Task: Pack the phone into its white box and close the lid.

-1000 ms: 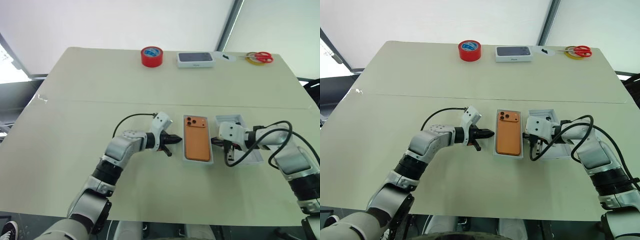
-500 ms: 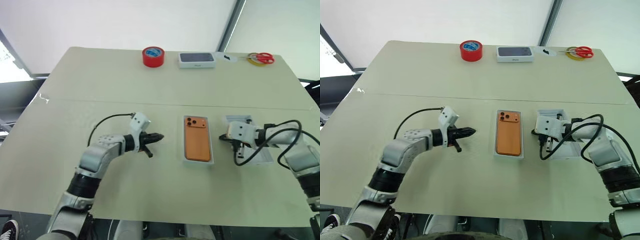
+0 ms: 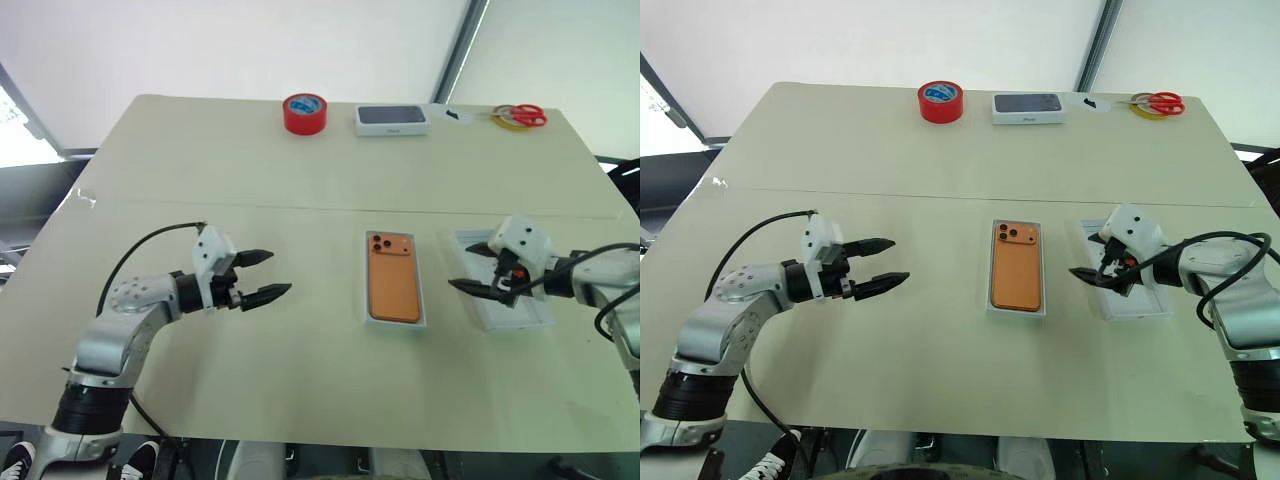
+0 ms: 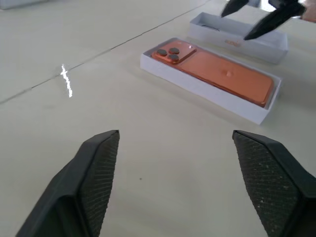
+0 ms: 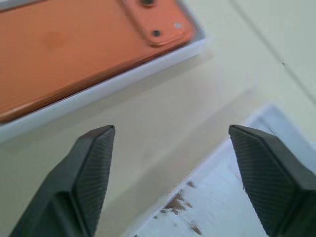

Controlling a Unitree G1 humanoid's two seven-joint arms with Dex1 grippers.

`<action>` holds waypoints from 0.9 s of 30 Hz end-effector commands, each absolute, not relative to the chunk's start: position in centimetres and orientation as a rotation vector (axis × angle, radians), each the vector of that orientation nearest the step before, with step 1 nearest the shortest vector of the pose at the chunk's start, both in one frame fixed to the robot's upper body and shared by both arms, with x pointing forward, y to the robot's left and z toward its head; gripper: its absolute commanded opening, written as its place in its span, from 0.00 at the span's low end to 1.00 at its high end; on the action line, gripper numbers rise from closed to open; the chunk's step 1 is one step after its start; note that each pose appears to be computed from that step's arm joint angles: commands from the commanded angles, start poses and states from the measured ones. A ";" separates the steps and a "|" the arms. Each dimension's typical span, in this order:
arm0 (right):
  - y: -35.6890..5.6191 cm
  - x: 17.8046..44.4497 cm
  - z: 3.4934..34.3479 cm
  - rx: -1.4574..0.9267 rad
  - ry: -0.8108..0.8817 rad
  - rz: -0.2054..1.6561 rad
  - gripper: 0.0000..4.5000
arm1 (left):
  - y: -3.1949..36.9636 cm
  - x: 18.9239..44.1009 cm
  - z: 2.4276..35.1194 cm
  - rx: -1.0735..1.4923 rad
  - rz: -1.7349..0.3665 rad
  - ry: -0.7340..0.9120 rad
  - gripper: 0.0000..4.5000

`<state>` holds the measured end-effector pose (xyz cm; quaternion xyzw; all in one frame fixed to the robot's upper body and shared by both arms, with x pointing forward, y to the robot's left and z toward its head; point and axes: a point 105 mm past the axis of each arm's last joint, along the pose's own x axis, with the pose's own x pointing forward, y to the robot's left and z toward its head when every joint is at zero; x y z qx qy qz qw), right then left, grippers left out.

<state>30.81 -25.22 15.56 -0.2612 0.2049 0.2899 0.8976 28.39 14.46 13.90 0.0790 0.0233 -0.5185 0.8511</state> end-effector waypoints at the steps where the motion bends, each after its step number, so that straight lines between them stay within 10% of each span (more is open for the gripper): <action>1: -23.5 29.0 14.7 -0.395 0.517 0.551 0.89 | 15.2 27.5 15.6 0.243 -1.145 -0.084 0.86; 27: -24.8 29.5 14.2 -0.319 0.815 0.294 0.89 | 15.4 26.2 16.1 0.310 -1.187 -0.202 0.86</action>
